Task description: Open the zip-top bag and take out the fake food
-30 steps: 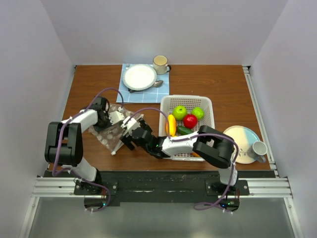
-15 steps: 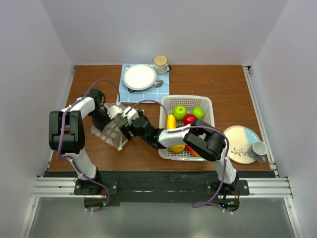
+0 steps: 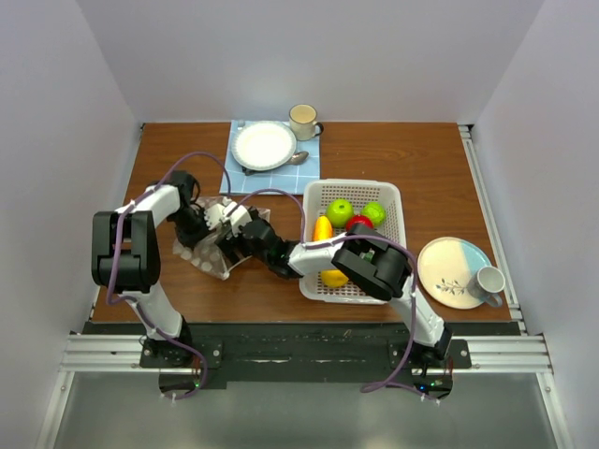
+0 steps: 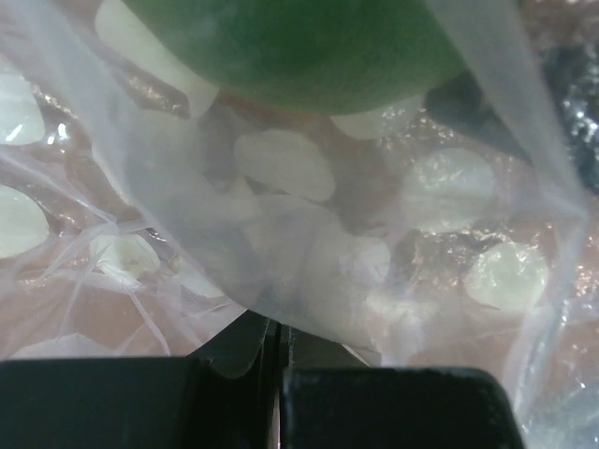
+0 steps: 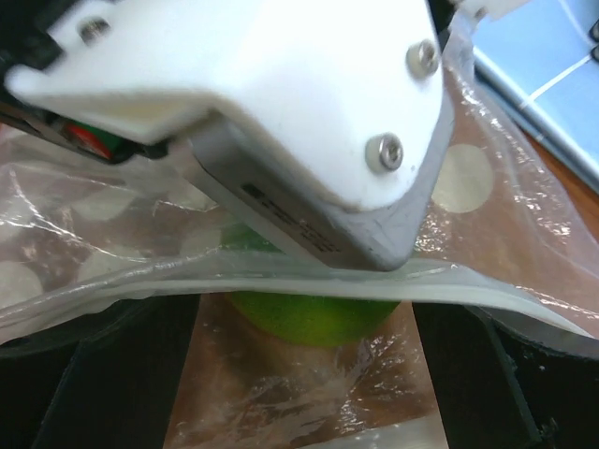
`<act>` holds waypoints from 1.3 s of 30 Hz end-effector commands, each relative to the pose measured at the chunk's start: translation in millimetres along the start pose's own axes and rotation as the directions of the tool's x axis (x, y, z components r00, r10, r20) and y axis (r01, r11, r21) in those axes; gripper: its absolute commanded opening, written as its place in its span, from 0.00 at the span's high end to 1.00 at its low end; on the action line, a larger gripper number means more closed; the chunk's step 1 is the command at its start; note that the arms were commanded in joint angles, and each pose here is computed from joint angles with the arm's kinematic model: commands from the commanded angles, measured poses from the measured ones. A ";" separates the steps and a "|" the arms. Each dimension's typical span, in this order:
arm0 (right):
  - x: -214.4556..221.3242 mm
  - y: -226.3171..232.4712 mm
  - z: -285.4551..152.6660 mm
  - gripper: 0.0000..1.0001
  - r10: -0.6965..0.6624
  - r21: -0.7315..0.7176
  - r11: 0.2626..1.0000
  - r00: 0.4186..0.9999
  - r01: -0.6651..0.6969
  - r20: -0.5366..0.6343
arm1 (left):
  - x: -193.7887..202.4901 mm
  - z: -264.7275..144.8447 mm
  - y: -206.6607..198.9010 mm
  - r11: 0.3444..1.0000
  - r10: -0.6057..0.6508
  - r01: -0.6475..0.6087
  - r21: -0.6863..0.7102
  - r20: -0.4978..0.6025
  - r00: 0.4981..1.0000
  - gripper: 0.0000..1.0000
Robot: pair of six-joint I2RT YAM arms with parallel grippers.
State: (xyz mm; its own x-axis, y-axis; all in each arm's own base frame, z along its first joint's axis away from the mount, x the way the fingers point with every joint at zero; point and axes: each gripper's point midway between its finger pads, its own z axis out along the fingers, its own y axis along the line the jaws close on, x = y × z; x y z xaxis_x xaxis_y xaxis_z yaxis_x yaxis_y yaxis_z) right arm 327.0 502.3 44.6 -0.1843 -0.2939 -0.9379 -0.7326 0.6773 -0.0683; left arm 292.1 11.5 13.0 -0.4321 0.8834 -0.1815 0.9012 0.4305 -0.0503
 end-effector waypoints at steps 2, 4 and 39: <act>-7.4 -2.6 2.3 0.07 0.018 0.000 1.000 0.999 -0.018 0.036 | 6.6 17.7 -57.0 0.970 0.001 -0.003 0.242 0.009 1.000 1.00; -17.5 -1.1 -0.9 0.14 0.023 -0.013 1.000 0.998 -0.022 0.054 | 9.2 16.7 -55.4 0.973 0.006 -0.006 0.229 -0.001 1.000 1.00; -32.0 -165.0 -290.6 0.01 0.252 0.610 0.781 0.961 -0.134 -0.113 | -136.1 -91.3 -33.0 0.974 -0.154 0.214 -0.077 0.466 0.871 0.47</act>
State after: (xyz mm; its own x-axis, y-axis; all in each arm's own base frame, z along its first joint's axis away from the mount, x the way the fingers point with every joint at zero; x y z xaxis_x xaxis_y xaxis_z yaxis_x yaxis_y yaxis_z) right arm 267.0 231.0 184.2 -0.4002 -0.1799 -0.8986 -0.2441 0.9660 -0.0847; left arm 282.6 -82.6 89.5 -0.4464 0.7765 -0.4447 0.8667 0.4988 0.0010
